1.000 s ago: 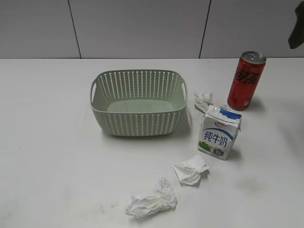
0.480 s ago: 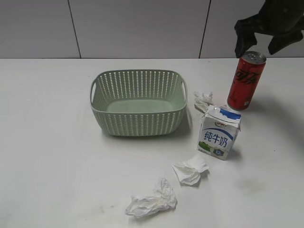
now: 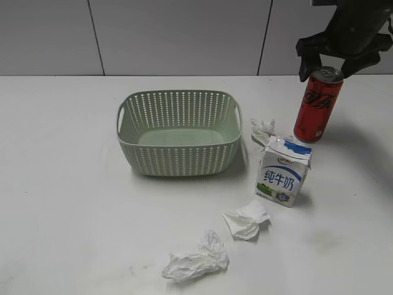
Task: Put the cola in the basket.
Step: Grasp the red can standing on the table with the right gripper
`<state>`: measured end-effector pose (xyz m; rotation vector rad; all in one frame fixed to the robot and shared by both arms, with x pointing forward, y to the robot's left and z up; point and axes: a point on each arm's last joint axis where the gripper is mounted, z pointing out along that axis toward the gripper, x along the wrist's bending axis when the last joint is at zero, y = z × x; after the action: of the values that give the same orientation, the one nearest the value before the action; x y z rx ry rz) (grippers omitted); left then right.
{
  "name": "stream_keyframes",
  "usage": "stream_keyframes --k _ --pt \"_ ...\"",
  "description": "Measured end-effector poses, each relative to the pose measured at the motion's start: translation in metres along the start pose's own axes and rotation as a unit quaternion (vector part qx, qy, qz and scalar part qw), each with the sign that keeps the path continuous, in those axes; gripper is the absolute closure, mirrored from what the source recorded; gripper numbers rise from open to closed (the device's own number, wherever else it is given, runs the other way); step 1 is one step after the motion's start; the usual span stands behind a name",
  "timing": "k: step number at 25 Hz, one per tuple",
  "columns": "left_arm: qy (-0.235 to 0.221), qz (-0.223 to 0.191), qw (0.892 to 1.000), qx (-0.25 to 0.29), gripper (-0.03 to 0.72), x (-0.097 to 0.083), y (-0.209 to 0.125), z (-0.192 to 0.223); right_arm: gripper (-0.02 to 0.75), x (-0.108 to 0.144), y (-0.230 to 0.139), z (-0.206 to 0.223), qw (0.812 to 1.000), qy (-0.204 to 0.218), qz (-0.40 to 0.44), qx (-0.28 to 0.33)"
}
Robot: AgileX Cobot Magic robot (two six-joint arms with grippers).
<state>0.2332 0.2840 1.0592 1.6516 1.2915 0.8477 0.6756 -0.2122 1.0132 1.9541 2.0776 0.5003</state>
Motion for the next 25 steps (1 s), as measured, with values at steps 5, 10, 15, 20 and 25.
stream_keyframes --k 5,10,15,20,25 --pt "0.000 0.000 1.000 0.000 0.458 0.000 0.000 0.000 0.059 -0.001 -0.004 0.024 1.000 -0.008 0.006 0.024" --pt "0.000 0.000 1.000 0.000 0.458 0.000 0.000 0.000 0.066 -0.004 -0.005 0.031 0.999 -0.024 0.013 0.025" --pt "0.000 0.000 1.000 0.000 0.458 0.000 0.000 0.000 0.084 -0.005 -0.005 0.034 0.999 -0.030 0.013 0.026" --pt "0.000 0.000 1.000 0.000 0.458 0.000 0.000 0.000 0.142 -0.005 -0.007 0.043 0.999 -0.029 0.015 0.034" --pt "0.000 0.000 1.000 0.000 0.458 0.000 0.000 0.000 0.216 -0.005 -0.007 0.043 0.999 -0.028 0.016 0.035"
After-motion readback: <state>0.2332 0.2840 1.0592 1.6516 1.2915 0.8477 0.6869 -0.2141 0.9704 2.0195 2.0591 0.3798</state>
